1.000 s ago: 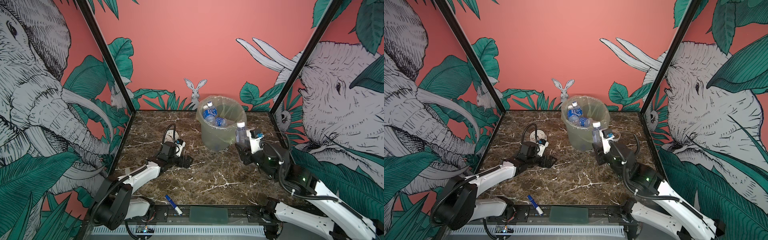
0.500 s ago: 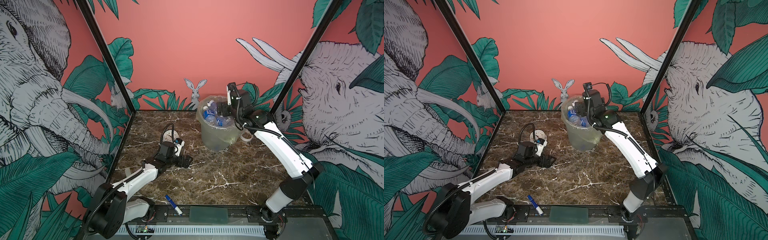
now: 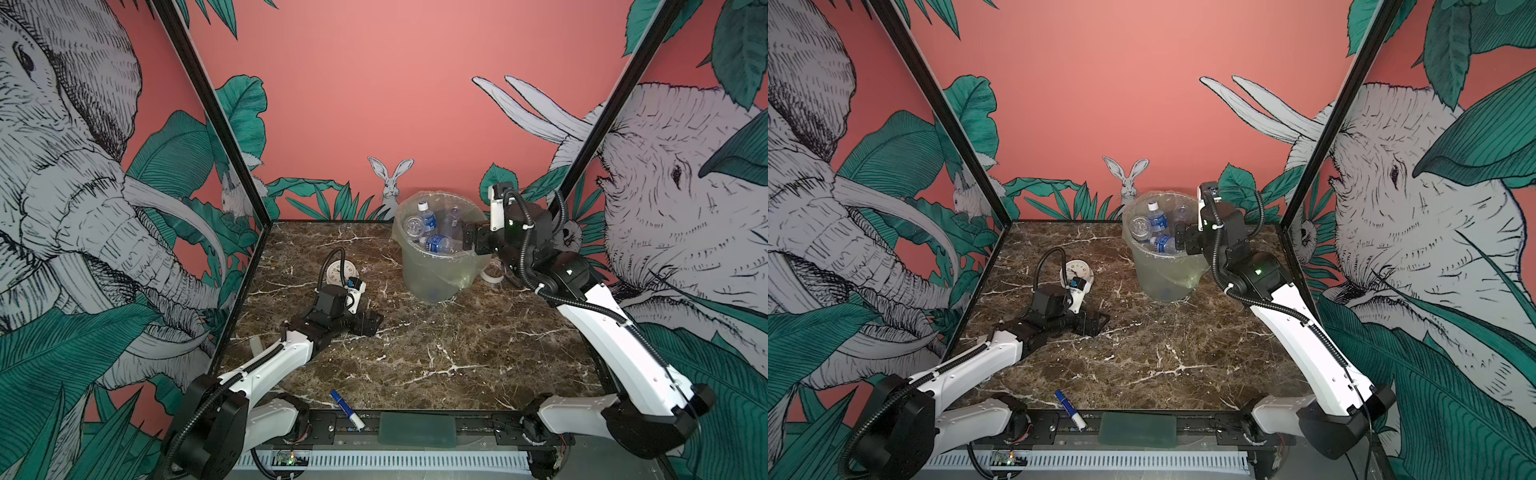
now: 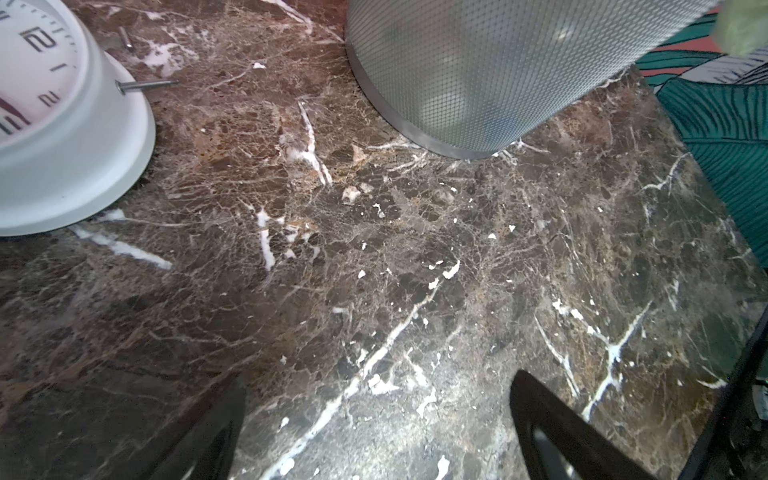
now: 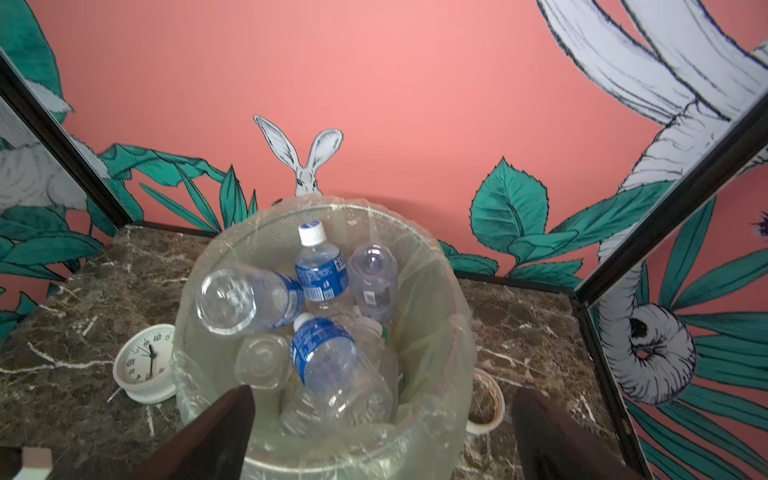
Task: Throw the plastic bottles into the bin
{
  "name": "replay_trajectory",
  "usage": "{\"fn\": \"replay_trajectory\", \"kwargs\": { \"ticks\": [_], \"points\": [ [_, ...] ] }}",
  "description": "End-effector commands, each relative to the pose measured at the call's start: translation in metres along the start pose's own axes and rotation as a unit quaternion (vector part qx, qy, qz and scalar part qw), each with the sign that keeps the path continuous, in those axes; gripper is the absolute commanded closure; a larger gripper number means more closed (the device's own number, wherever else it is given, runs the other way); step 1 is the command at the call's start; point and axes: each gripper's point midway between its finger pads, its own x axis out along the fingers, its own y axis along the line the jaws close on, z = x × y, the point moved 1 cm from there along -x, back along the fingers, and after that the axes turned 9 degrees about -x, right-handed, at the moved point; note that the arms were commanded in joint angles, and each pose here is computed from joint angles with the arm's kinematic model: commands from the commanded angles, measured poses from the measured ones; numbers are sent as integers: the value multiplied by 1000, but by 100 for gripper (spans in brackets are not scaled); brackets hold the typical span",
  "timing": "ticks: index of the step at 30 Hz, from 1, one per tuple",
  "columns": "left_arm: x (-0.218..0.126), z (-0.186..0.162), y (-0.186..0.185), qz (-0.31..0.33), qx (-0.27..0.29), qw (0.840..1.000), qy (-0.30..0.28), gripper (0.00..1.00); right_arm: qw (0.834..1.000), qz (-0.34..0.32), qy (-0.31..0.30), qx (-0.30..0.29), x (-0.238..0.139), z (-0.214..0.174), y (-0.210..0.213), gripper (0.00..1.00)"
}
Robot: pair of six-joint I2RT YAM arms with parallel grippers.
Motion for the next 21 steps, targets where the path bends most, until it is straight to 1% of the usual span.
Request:
{"fn": "replay_trajectory", "kwargs": {
  "ticks": [1, 4, 10, 15, 17, 21],
  "points": [
    [-6, 24, -3, 12, 10, 999, -29, 0, 999, -13, 30, 6, 7, -28, -9, 1],
    [-10, 37, -1, 17, 4, 999, -47, 0, 998, -22, 57, 24, 8, -55, -23, 1],
    [-19, 63, 8, 34, -19, 996, -85, 0, 991, -41, 112, 62, 10, -122, -50, 1],
    [-28, 82, 23, 70, -36, 990, -118, 0, 980, -67, 155, 106, 10, -173, -70, 1],
    [-31, 89, 31, 83, -42, 987, -130, 0, 975, -80, 172, 114, 13, -191, -76, 1],
    [-39, 102, 53, 139, -43, 977, -158, 0, 966, -124, 198, 112, 17, -223, -89, 1]
  ]
}}
